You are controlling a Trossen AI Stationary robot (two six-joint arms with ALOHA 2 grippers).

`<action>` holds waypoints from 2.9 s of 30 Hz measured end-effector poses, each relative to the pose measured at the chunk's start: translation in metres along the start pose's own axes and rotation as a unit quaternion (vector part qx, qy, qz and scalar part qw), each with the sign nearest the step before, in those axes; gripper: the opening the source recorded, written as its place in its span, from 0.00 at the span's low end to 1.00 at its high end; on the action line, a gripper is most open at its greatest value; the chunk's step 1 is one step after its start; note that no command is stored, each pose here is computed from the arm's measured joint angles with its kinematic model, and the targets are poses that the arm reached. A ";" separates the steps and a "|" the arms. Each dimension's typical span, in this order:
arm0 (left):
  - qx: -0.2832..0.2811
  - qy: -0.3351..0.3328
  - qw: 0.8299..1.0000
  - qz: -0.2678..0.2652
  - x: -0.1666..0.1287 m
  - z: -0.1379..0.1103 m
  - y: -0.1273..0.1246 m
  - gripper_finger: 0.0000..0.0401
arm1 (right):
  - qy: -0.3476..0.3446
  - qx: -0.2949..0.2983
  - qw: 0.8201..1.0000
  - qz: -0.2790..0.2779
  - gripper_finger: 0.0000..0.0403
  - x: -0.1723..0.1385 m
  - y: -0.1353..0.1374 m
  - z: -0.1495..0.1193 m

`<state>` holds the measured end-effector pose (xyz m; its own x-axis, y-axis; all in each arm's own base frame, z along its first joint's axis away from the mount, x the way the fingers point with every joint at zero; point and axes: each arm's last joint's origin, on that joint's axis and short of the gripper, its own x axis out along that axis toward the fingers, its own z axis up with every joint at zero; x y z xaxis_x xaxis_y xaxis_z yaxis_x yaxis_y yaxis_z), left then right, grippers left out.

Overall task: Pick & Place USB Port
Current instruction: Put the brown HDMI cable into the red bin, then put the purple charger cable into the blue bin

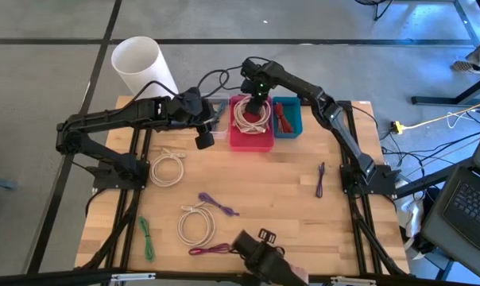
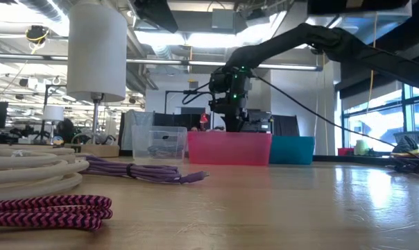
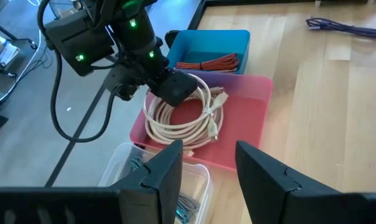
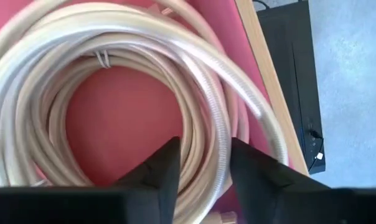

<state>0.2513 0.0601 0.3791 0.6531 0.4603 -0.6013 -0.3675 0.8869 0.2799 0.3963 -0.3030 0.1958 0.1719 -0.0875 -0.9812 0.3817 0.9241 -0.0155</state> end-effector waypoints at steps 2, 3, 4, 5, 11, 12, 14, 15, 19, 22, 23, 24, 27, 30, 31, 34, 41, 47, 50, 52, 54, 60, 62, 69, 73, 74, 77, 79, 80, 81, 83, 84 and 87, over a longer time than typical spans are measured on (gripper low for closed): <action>0.000 0.000 1.000 -0.001 0.000 0.000 0.000 0.35 | -0.001 0.006 1.000 0.001 0.38 -0.005 0.002 -0.001; 0.000 0.000 1.000 -0.001 0.000 0.000 0.000 0.35 | -0.005 0.007 1.000 0.000 0.39 -0.009 0.002 -0.001; 0.000 0.000 1.000 -0.001 0.000 0.000 0.000 0.35 | -0.010 0.007 1.000 -0.001 0.40 -0.015 0.003 -0.001; 0.000 0.000 1.000 -0.001 0.000 0.000 0.000 0.35 | -0.015 0.006 1.000 -0.002 0.41 -0.020 0.004 -0.001; 0.002 -0.001 1.000 -0.004 0.000 0.000 0.000 0.35 | -0.060 0.006 0.998 -0.021 0.42 -0.058 0.007 -0.001; 0.002 -0.001 1.000 -0.005 0.000 0.000 0.000 0.35 | -0.067 0.006 0.997 -0.022 0.42 -0.066 0.008 -0.002; 0.002 -0.001 1.000 -0.005 0.000 0.000 0.000 0.35 | -0.072 0.005 0.997 -0.022 0.42 -0.074 0.009 -0.004; 0.002 -0.001 1.000 -0.005 0.000 0.000 0.000 0.35 | -0.068 0.006 0.997 -0.020 0.42 -0.077 0.010 -0.006; 0.006 0.010 1.000 -0.009 0.000 -0.002 -0.001 0.35 | -0.048 0.011 0.999 -0.013 0.42 -0.098 0.017 -0.017; 0.020 0.035 0.999 -0.012 -0.002 -0.008 -0.001 0.35 | -0.048 0.008 0.999 -0.004 0.42 -0.125 0.027 -0.027; 0.023 0.043 0.999 -0.017 -0.002 -0.009 -0.001 0.35 | -0.047 0.008 0.999 0.005 0.42 -0.134 0.031 -0.032; 0.024 0.055 0.998 -0.029 -0.003 -0.012 -0.002 0.35 | -0.047 0.011 0.999 0.015 0.42 -0.143 0.036 -0.036; 0.013 0.087 0.993 -0.077 -0.004 -0.019 -0.005 0.35 | -0.047 0.017 0.998 0.043 0.42 -0.173 0.050 -0.052; -0.016 0.124 0.984 -0.126 -0.007 -0.025 -0.010 0.35 | -0.063 0.021 0.997 0.045 0.41 -0.199 0.062 -0.065; -0.027 0.137 0.981 -0.138 -0.008 -0.027 -0.012 0.35 | -0.073 0.021 0.996 0.046 0.40 -0.207 0.067 -0.069; -0.054 0.190 0.968 -0.157 -0.014 -0.036 -0.019 0.35 | -0.103 0.015 0.994 0.046 0.39 -0.232 0.080 -0.081; -0.104 0.249 0.952 -0.147 -0.016 -0.053 -0.042 0.35 | -0.143 0.011 0.988 0.049 0.38 -0.265 0.097 -0.101; -0.128 0.290 0.936 -0.155 -0.006 -0.088 -0.079 0.35 | -0.153 0.003 0.987 0.050 0.38 -0.273 0.102 -0.106; -0.098 0.277 0.932 -0.211 0.000 -0.101 -0.101 0.35 | -0.154 -0.011 0.987 0.048 0.38 -0.272 0.102 -0.106; -0.058 0.252 0.933 -0.252 0.003 -0.105 -0.113 0.35 | -0.154 -0.020 0.987 0.047 0.38 -0.272 0.102 -0.105; 0.000 0.237 0.930 -0.281 0.006 -0.109 -0.124 0.35 | -0.153 -0.022 0.987 0.046 0.38 -0.271 0.101 -0.105; 0.149 0.252 0.911 -0.290 0.025 -0.125 -0.146 0.35 | -0.153 -0.016 0.987 0.047 0.38 -0.271 0.101 -0.104; 0.168 0.246 0.908 -0.294 0.040 -0.126 -0.151 0.35 | -0.153 -0.014 0.987 0.047 0.38 -0.271 0.101 -0.104; 0.221 0.207 0.893 -0.332 0.078 -0.103 -0.170 0.35 | -0.157 -0.013 0.986 0.047 0.38 -0.271 0.101 -0.104; 0.261 0.197 0.878 -0.349 0.089 -0.095 -0.179 0.35 | -0.157 -0.015 0.986 0.046 0.38 -0.271 0.100 -0.104; 0.268 0.199 0.874 -0.354 0.092 -0.097 -0.181 0.35 | -0.157 -0.015 0.986 0.046 0.38 -0.271 0.100 -0.104; 0.279 0.217 0.857 -0.374 0.100 -0.105 -0.188 0.35 | -0.155 -0.016 0.987 0.046 0.38 -0.271 0.100 -0.104; 0.291 0.228 0.850 -0.376 0.106 -0.110 -0.191 0.35 | -0.155 -0.021 0.987 0.045 0.38 -0.271 0.100 -0.104; 0.298 0.230 0.847 -0.376 0.110 -0.112 -0.193 0.35 | -0.156 -0.022 0.987 0.045 0.38 -0.271 0.100 -0.104; 0.302 0.231 0.845 -0.376 0.113 -0.114 -0.194 0.35 | -0.155 -0.022 0.987 0.045 0.38 -0.271 0.100 -0.104; 0.306 0.231 0.844 -0.376 0.118 -0.116 -0.198 0.35 | -0.156 -0.022 0.987 0.045 0.38 -0.271 0.100 -0.104; 0.307 0.232 0.845 -0.372 0.121 -0.118 -0.199 0.35 | -0.156 -0.022 0.987 0.045 0.38 -0.271 0.100 -0.104; 0.312 0.248 0.843 -0.362 0.130 -0.125 -0.204 0.35 | -0.156 -0.024 0.987 0.045 0.38 -0.271 0.100 -0.104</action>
<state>0.3282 -0.0658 0.1501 0.1427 -0.1449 -0.9791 0.5286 0.8475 -0.0483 0.2935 -0.1478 0.4400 0.4763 -0.1078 -0.8726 0.3110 0.9490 0.0525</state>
